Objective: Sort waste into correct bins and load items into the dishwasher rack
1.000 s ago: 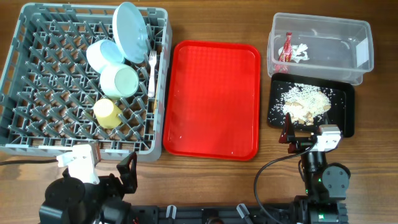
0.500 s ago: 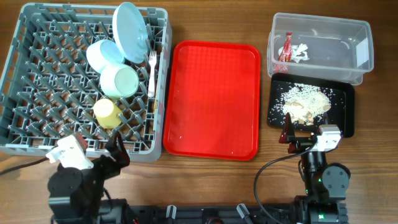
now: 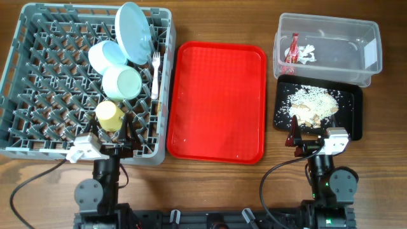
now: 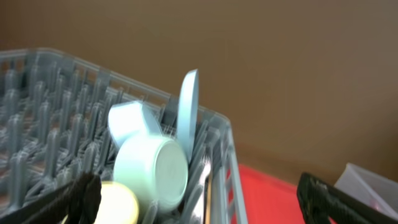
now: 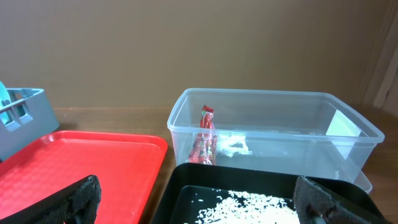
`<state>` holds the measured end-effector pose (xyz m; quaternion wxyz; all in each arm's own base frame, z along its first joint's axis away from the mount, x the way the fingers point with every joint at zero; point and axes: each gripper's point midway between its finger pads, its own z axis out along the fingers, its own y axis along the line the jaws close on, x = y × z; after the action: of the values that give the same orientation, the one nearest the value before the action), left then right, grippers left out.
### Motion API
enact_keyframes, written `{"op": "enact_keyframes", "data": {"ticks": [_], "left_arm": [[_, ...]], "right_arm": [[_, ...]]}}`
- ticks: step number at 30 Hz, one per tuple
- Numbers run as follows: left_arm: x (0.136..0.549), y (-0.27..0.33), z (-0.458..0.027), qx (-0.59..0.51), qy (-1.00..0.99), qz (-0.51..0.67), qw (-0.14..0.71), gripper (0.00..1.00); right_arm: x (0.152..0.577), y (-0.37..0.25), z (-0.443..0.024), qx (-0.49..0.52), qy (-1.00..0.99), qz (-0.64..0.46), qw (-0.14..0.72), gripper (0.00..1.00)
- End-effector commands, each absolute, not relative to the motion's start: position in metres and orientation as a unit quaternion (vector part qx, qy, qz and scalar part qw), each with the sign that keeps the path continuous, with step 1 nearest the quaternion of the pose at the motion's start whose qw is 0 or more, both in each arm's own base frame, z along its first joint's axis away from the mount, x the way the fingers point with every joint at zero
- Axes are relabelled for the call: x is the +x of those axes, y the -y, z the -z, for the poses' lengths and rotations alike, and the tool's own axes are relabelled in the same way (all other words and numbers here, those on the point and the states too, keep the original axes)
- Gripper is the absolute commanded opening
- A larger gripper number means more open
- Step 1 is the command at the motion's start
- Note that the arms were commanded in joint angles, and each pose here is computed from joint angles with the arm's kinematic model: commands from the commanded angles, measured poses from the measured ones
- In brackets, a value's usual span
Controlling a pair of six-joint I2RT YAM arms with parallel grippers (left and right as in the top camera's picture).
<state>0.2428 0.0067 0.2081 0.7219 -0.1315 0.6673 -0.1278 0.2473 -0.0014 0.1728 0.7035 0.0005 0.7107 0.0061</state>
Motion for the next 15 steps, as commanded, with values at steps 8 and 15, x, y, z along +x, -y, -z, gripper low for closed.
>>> {"op": "enact_keyframes", "data": {"ticks": [8, 15], "left_arm": [[0.247, -0.001, -0.176, -0.078, -0.702, 0.087, 0.703, 1.00], [0.246, -0.001, -0.157, -0.105, -0.725, 0.106, 0.673, 1.00]], "right_arm": [[0.247, 0.000, -0.176, -0.005, -0.706, -0.007, 0.708, 1.00], [0.247, 0.000, -0.176, -0.005, -0.706, -0.007, 0.708, 1.00]]}}
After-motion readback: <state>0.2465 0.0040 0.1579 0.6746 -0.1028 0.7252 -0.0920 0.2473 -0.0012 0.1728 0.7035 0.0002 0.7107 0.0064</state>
